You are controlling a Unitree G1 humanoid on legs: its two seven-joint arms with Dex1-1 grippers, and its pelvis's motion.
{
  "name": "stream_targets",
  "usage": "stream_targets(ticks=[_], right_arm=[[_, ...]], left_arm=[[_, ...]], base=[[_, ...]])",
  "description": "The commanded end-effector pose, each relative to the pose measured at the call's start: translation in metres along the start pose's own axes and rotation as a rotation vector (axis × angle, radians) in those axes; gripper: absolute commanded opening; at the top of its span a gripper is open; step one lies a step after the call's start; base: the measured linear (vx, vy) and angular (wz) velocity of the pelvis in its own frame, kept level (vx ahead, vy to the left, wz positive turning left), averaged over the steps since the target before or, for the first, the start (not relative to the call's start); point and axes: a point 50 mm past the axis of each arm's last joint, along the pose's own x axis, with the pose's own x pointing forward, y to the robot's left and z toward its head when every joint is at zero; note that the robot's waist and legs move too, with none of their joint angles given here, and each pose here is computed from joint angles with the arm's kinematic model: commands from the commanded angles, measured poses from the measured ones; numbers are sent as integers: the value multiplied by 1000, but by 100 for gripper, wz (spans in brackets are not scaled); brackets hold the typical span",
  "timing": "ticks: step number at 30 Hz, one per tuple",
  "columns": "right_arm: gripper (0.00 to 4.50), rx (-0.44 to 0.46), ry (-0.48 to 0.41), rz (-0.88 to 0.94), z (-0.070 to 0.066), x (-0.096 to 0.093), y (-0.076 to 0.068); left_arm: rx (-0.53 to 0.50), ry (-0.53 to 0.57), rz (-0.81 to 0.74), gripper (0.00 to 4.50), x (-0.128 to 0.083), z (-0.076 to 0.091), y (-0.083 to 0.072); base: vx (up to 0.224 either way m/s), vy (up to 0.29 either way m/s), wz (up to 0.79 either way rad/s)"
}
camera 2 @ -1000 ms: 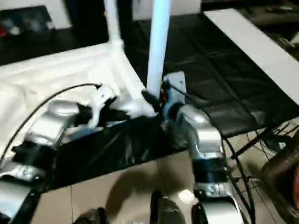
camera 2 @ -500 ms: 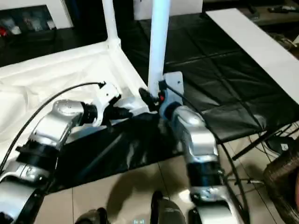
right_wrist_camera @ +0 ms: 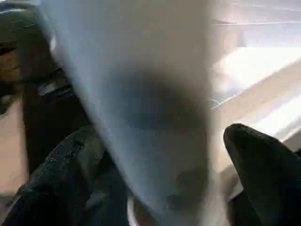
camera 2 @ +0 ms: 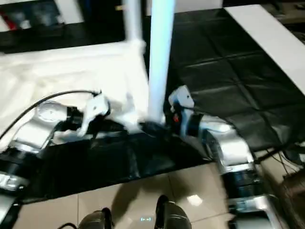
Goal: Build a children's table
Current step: Rotate leg to tighten
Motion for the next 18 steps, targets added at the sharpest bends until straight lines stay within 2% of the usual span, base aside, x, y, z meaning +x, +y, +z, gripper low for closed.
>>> stream_targets(ticks=[1, 3, 8, 12, 18], right_arm=[[444, -17, 1, 74, 1, 1, 4], [444, -49, 34, 178, 1, -3, 7], [444, -60, 67, 293, 1, -8, 9], [407, -62, 105, 385, 0, -7, 9], [360, -61, 105, 428, 1, -2, 6]], left_arm=[[26, 22, -104, 0, 5, -1, -8], [50, 50, -164, 0, 2, -2, -10], [79, 58, -213, 0, 1, -2, -11], [104, 53, -253, 0, 2, 3, -10], [121, 52, -262, 0, 5, 5, -9]], base=[[0, 0, 0], [0, 0, 0], [0, 0, 0], [0, 0, 0], [0, 0, 0]])
